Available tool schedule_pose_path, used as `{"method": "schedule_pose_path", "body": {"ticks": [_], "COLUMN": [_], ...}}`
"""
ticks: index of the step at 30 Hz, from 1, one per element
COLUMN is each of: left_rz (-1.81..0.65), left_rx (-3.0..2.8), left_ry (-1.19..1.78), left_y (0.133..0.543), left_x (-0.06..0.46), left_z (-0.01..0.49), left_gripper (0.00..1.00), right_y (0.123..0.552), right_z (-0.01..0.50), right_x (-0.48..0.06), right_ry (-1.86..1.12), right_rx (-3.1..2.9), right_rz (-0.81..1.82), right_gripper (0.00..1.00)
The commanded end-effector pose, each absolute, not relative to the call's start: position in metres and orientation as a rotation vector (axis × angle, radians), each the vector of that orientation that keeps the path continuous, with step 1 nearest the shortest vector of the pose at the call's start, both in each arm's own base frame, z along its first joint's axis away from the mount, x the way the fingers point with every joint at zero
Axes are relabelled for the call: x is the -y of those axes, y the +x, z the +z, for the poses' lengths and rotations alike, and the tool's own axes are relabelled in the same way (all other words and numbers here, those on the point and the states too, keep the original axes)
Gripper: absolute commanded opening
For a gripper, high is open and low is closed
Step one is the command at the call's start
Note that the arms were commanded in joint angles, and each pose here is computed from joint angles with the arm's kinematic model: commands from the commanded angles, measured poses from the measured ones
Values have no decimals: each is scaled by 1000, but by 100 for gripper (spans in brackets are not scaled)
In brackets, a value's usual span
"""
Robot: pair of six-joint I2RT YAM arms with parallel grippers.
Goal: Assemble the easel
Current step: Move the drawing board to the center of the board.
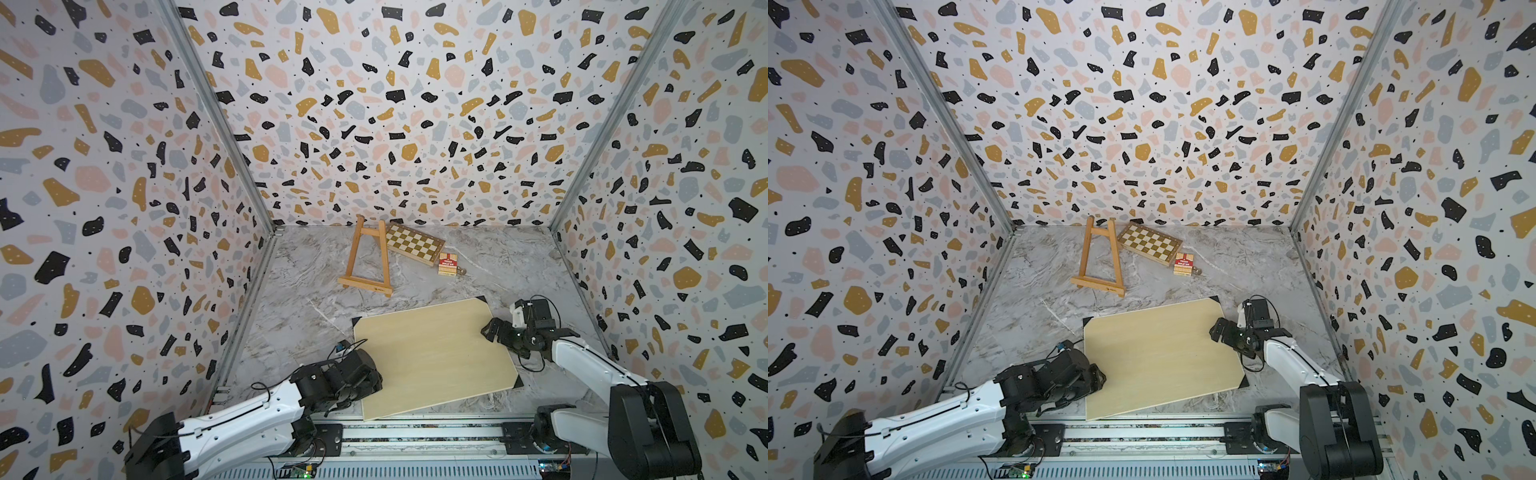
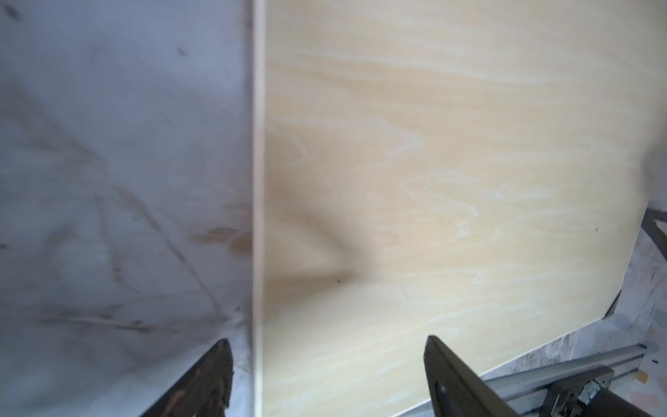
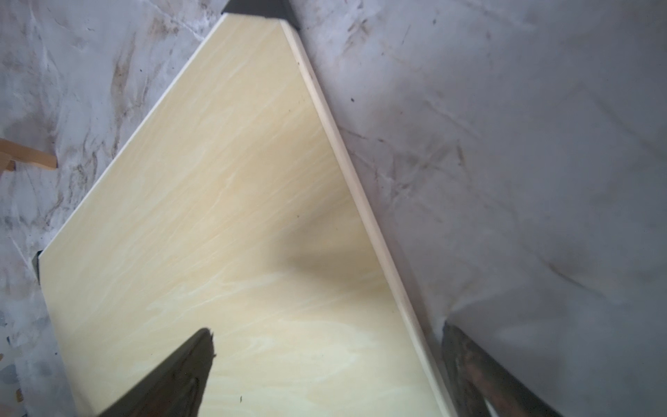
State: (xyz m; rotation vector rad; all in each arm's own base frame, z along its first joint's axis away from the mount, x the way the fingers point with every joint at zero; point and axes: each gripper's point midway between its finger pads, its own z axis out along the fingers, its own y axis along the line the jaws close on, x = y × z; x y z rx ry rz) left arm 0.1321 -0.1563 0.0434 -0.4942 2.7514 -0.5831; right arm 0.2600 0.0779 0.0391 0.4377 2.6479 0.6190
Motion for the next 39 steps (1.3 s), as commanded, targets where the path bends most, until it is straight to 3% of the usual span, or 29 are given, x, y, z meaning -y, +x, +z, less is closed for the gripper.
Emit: {"method": "schedule_pose_path", "body": {"ticks": [1, 18, 39], "left_rz": [-473, -556, -584], "left_rx": [-2736, -2785, -2751], "left_ry": [-563, -490, -533], "left_y": [141, 188, 236], "left_x": [133, 172, 124], "left_z": [38, 37, 33], "left_gripper": [82, 82, 78], "right_y": [245, 233, 200], "right_z": [24, 3, 37], "right_x": [-65, -83, -162], "right_ry": [485, 392, -2], "right_rx": [-2745, -2852, -2820], "right_rz": [609, 732, 1107], "right_gripper": [100, 100, 100]}}
